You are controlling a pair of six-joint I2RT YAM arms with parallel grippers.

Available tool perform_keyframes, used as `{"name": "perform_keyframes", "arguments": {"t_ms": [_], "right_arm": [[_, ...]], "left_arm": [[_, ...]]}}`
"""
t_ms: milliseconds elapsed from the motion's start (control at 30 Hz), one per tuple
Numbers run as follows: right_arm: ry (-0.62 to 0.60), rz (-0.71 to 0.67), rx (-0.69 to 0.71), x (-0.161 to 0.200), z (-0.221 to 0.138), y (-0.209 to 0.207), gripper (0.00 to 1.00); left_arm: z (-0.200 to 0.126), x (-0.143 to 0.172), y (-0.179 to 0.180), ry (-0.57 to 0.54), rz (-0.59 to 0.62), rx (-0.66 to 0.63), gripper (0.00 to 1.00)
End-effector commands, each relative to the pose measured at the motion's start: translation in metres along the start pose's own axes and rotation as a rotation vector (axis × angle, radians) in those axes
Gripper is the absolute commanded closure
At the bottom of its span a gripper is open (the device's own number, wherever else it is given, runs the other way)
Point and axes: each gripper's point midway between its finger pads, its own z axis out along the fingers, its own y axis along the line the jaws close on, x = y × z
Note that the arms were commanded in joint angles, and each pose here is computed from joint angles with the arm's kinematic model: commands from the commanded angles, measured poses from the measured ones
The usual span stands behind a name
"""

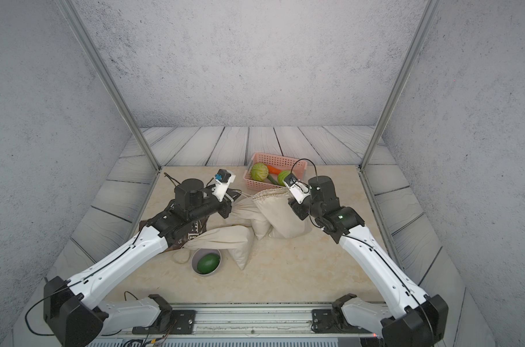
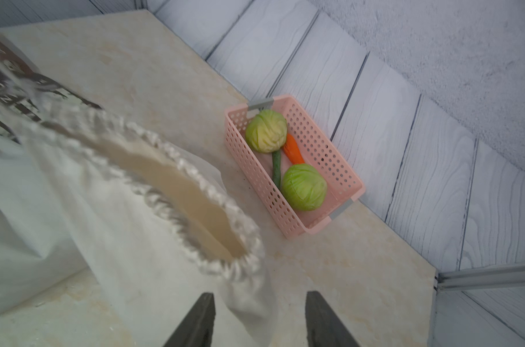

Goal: Close the soil bag
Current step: Place the soil bag at the center of the board, then frap the soil bag at the center of the board.

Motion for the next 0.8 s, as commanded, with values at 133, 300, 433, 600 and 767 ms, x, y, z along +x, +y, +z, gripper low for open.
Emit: {"name": "perform_keyframes", "arguments": {"t_ms": [133, 300, 433, 600, 767], "right_arm": [[-0.276, -0.142, -0.124, -0.076, -0.027, 0.051, 0.4], [-0.301, -0.195, -0.244, -0.098, -0.007, 0.096, 0.44], [-0.282, -0.235, -0.249, -0.101, 0.017, 0.109, 0.5], [-0.253, -0.257, -0.26, -0.103, 0.035, 0.114, 0.58], [-0.22, -0.254, -0.202, -0.099, 0.052, 0.108, 0.66]], "left_arm": [[-0.019, -0.019, 0.003, -0.024, -0.053, -0.038, 1.0], [-0.024, -0.024, 0.003, -0.037, -0.062, -0.039, 1.0], [-0.025, -0.025, 0.002, -0.043, -0.07, -0.035, 1.0], [-0.027, -0.027, 0.0, -0.055, -0.08, -0.024, 1.0], [-0.029, -0.03, -0.003, -0.065, -0.087, -0.01, 1.0]]}}
